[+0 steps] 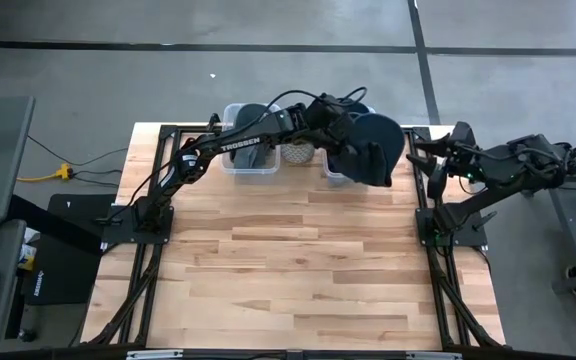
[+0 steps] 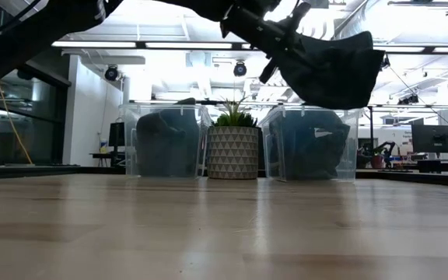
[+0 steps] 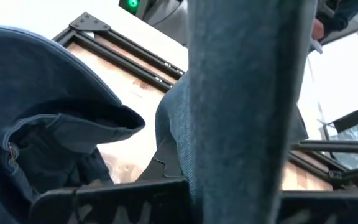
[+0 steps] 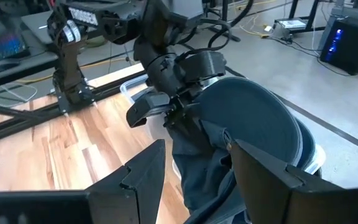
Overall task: Pick & Place hat
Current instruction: Put the blue cap into the right transparent bin
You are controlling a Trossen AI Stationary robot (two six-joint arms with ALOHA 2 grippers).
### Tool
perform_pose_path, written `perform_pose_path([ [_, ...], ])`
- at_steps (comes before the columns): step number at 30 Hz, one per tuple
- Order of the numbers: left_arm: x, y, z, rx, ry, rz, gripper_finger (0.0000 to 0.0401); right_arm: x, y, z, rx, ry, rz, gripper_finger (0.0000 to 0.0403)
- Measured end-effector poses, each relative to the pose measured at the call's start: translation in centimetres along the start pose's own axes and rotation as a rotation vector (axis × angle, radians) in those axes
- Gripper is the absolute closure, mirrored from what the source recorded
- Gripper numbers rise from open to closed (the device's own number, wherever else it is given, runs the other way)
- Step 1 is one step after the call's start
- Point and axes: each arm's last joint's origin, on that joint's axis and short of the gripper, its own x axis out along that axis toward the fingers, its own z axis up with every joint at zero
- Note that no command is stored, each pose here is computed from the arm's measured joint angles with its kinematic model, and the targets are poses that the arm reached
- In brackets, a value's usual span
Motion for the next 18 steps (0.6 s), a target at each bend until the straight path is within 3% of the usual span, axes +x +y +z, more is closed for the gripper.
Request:
perform_pose_path([
  [10,-0.1,-0.1,0.4,-0.029,-0.052,0.021,0.0401,-0.5,-0.6,0.1,0.021,-0.031,-0.021,0.0220],
  [18,-0.1,-0.1,0.8,-0.029,-0.088,0.028,0.0401,-1.0,-1.2,1.4,0.001,-0.077,-0.056,0.0181],
])
